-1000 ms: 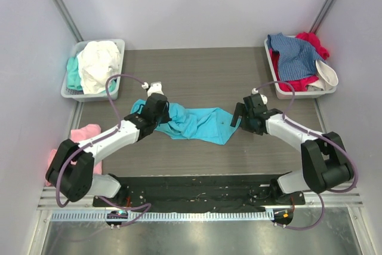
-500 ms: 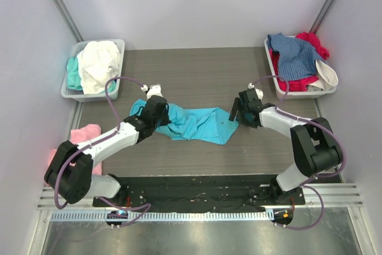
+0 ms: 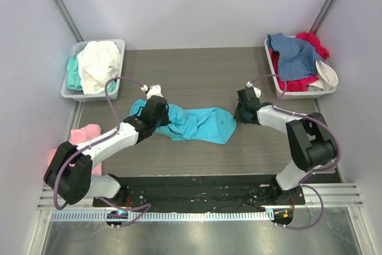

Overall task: Fold and stack the t-shirts
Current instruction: Flatten the tshirt out

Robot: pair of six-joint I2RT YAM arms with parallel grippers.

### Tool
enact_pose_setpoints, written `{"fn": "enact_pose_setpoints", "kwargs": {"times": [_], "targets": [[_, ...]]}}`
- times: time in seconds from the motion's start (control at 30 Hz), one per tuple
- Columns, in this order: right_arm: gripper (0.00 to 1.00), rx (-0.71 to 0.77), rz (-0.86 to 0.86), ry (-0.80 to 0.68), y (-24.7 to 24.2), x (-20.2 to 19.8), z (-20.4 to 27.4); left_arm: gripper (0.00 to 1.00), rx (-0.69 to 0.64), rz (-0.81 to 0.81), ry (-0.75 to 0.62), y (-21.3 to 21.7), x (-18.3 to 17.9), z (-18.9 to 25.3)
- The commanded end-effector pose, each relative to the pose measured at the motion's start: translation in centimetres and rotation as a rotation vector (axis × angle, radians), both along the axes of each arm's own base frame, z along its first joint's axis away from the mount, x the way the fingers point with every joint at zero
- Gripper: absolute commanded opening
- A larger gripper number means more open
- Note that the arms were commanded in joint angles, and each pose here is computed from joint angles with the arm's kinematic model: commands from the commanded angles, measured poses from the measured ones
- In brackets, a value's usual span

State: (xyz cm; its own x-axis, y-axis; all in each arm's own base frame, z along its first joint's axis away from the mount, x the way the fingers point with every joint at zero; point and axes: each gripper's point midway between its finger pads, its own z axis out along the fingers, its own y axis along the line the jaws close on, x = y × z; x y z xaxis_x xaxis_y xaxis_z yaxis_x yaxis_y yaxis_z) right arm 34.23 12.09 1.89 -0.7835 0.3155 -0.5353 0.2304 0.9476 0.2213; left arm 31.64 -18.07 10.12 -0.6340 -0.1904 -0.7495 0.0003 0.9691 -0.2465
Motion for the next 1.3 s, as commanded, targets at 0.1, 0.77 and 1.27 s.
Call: {"fn": "enact_pose_setpoints", "kwargs": {"times": [0.1, 0.77, 1.27], "targets": [[0.01, -0.016, -0.01, 0.018, -0.4, -0.8, -0.1, 0.0, -0.01, 0.018, -0.043, 0.5, -0.2, 1.6], [0.01, -0.124, -0.364, -0.578, -9.1, -1.7, 23.8, 0.04, 0.046, 0.191, -0.31, 7.1, -1.7, 14.5], [0.01, -0.199, -0.455, -0.576, -11.2, -2.4, 22.8, 0.07, -0.008, 0.292, -0.365, 10.7, -5.1, 12.8]]}}
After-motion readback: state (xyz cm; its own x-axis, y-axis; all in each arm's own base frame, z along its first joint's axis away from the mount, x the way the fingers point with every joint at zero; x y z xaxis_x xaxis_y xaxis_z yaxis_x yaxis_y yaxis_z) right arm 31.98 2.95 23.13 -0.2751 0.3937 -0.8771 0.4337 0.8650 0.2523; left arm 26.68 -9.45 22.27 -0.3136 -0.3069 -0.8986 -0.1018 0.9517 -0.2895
